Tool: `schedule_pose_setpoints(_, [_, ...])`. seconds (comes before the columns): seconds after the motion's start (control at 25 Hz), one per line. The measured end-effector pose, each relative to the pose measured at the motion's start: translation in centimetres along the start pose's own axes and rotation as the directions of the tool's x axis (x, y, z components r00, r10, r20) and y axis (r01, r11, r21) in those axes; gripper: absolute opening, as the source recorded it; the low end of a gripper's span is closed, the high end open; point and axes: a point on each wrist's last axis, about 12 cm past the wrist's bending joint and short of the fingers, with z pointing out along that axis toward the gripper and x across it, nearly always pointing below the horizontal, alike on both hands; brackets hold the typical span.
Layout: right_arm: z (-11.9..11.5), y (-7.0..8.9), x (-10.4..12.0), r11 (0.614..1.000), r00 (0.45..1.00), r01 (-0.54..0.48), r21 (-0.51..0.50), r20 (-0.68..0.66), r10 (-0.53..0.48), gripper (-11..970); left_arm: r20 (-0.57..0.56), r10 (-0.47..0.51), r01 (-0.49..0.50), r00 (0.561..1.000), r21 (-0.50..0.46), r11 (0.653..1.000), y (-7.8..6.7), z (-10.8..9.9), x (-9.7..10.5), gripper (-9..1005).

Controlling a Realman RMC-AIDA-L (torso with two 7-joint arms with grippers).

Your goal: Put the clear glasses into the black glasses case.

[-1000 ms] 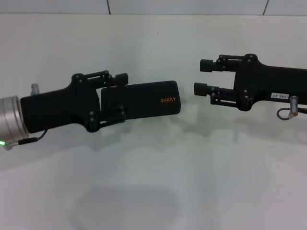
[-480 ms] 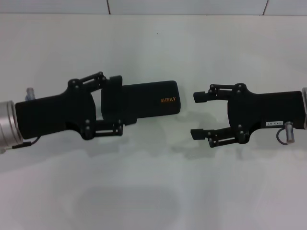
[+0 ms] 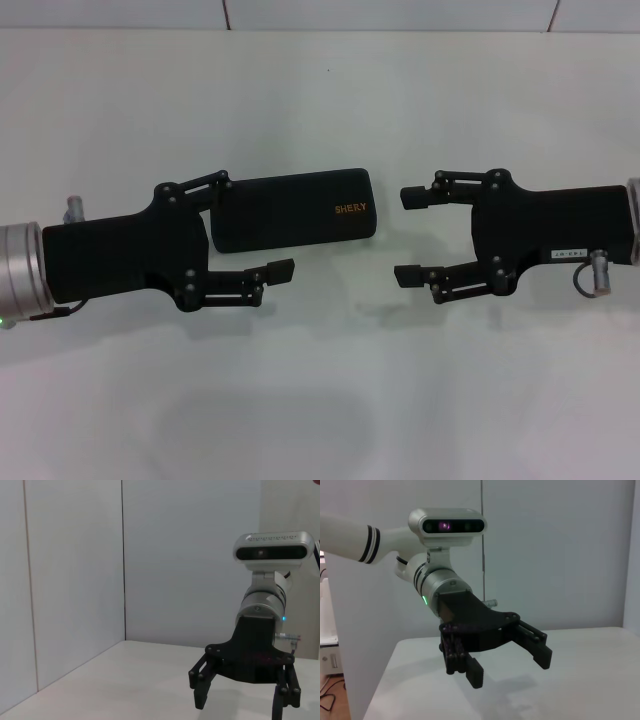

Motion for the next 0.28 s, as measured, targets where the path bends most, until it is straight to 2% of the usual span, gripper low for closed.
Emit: schedule_pose_setpoints(0.28, [0.13, 0.04, 0.05, 1.0, 1.0, -0.01, -0.001, 0.005, 0.01, 832, -0.001, 0.0, 0.0, 1.0, 0.002, 1.0, -0.02, -0.01, 0.0, 893])
